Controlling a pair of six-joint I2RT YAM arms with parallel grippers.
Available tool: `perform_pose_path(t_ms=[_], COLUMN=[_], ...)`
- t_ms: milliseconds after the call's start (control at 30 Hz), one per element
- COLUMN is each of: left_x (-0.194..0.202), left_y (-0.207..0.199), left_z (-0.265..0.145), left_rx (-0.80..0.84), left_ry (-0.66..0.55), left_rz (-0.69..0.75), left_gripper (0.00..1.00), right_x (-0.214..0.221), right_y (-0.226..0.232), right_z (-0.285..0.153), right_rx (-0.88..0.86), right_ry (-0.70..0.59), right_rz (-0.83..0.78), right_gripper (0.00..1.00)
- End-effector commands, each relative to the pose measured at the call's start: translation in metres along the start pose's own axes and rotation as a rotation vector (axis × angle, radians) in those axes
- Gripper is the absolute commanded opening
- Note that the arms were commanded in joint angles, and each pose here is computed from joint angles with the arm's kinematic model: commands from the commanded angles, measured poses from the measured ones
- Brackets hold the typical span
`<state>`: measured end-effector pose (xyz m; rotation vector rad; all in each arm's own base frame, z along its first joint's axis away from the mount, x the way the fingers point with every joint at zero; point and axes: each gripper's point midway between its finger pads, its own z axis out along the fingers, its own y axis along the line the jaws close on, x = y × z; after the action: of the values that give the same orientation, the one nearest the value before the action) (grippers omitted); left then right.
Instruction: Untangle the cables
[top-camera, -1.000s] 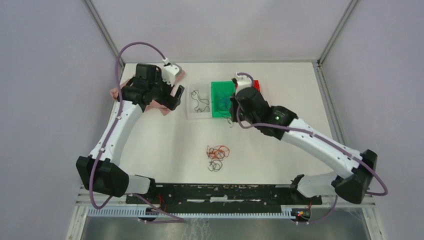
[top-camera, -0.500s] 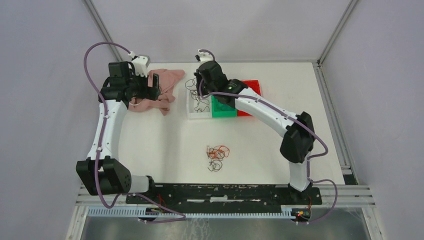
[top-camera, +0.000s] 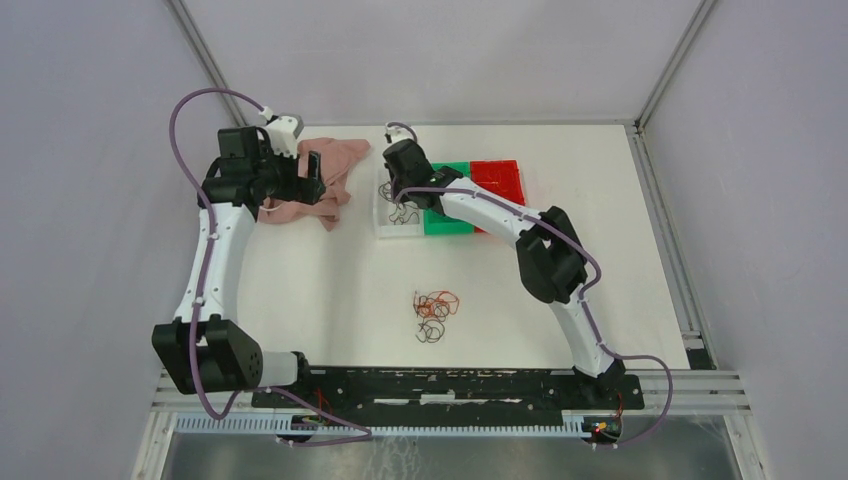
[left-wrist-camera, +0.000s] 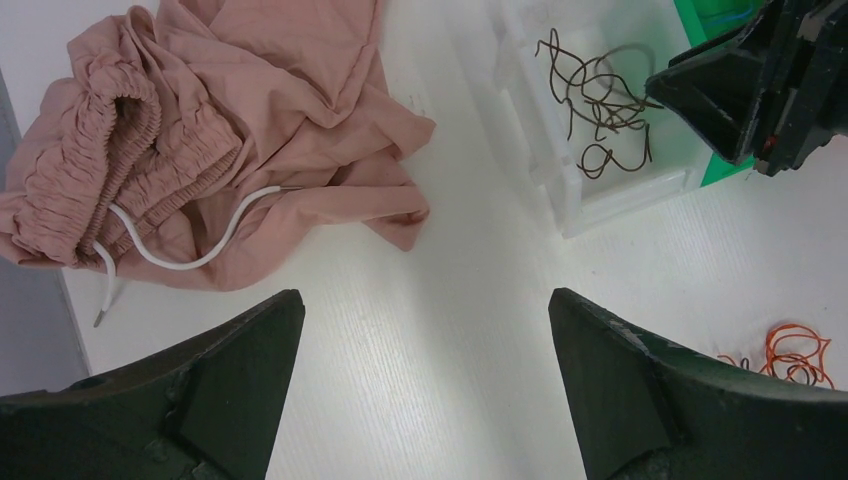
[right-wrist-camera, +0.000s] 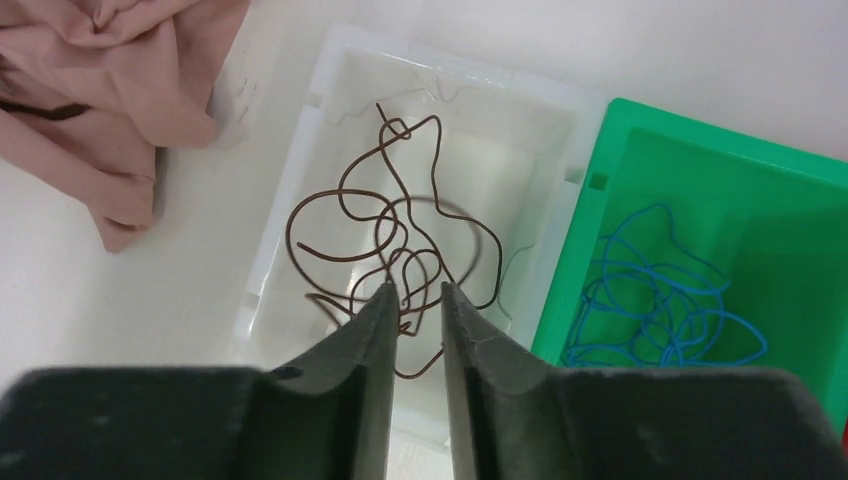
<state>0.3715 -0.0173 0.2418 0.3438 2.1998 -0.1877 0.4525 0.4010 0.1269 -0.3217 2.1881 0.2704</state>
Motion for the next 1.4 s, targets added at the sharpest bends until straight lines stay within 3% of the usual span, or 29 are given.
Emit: perform_pose_path(t_ms=[0,100,400,600,800,967,1133,1367], left_x=[-0.021,-0.021,-0.015,-0.012,-0.004,-0.002,-0.003,0.005], left_y=[-0.009,-0.012,-0.023,-0.031,-0.039,-0.042,-0.045,-0.051], left_z=[-0.015,-0.016,-0.015,-0.02,-0.018,-0.016,-0.017,-0.016], left_rx=[0.029,0.047,0.112,0.157,0.202,0.223,0.241,0.272], left_ry=[-0.09,-0.092,-0.079,-0.067,-0.048,-0.038,-0.039,-0.021], left_rz=[0.002,0.011,0.017,0.039,0.047,0.032,0.026,0.014], left_gripper=[0.99,0.99,0.99,0.99,0.99,0.99,0.99,0.99], right_x=[-0.045,-0.056,-0.082,-0.027,0.087,0.156,0.191,0.2], right_y=[-0.005,-0.007,-0.01,-0.001,0.02,0.006,0.001,-0.006], right_z=[-0.015,-0.027,-0.087,-0.132,-0.171,-0.181,-0.182,-0.164], right_rx=[0.032,0.031,-0.045,-0.222,-0.425,-0.436,-0.471,-0.418], right_ry=[-0.109,-0.134,-0.196,-0.111,0.045,0.168,0.224,0.232], right_rz=[-0.002,-0.008,-0.006,-0.056,-0.217,-0.253,-0.235,-0.265], right_gripper=[0.39,0.48,0.49,0.46,0.44,0.44,0.44,0.4])
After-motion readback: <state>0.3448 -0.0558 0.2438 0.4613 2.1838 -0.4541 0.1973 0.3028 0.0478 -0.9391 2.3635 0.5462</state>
